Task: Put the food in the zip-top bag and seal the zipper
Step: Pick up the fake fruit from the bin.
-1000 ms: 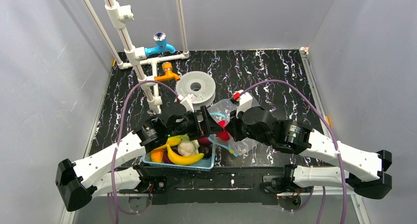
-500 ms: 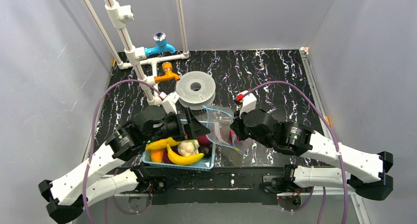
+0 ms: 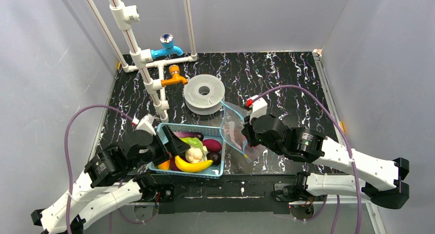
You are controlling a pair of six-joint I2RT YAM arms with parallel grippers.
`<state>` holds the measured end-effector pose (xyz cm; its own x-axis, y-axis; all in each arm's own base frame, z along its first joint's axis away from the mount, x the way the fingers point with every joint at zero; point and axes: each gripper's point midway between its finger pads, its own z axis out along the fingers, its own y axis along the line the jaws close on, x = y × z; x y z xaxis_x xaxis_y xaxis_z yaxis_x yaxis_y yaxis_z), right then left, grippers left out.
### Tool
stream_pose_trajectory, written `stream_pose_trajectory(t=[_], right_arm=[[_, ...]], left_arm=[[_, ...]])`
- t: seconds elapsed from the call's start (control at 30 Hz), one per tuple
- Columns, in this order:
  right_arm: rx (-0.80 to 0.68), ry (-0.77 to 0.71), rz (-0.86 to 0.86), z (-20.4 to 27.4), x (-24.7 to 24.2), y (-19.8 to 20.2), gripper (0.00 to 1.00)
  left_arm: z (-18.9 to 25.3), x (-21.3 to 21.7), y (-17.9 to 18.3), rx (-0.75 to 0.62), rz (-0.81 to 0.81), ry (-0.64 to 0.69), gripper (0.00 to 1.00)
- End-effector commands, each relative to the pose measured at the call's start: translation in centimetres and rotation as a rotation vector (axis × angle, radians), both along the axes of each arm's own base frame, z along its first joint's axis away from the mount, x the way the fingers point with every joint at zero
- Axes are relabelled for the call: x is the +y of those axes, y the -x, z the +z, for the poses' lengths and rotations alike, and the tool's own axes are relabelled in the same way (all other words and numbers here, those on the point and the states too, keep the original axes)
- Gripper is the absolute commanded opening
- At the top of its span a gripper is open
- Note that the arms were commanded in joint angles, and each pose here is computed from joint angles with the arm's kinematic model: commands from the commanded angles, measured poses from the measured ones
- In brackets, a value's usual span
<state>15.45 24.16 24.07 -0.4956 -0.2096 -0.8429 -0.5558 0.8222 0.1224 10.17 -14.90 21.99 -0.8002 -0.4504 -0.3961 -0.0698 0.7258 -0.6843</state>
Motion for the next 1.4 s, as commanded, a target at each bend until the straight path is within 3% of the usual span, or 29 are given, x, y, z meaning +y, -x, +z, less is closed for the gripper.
stream_pose_trajectory(t=[0.0, 0.23, 0.4, 0.5, 1.1, 1.23, 1.37], right_arm=[[-0.025, 0.004, -0.005, 0.1, 0.5, -0.6, 0.01], [-0.025, 0.008, -0.003, 0.1, 0.5, -0.6, 0.01], [-0.024, 0.004, -0.004, 0.2, 0.5, -0.6, 0.01], [-0.026, 0.003, -0.003, 0.2, 0.3, -0.5, 0.01], [-0.031, -0.003, 0.006, 0.5, 0.6, -0.6, 0.01], [-0.030, -0.010, 0.001, 0.3, 0.3, -0.5, 0.01], [-0.024, -0.015, 0.004, 0.3, 0.5, -0.5, 0.01]], left_arm=[[-4.3, 2.8, 0.5, 0.105, 0.131, -0.105, 0.87], [-8.1, 2.9, 0.7, 0.236, 0.158, -0.255, 0.76], [-9.4, 3.3, -0.4, 0.215, 0.178, -0.337, 0.60], [-9.9, 3.4, -0.9, 0.196, 0.202, -0.334, 0.56], [-13.5, 3.2, -1.4, 0.236, 0.250, -0.367, 0.55], [-12.7, 3.5, -1.5, 0.221, 0.256, -0.361, 0.37], [-10.8, 3.3, -1.8, 0.174, 0.237, -0.337, 0.32]])
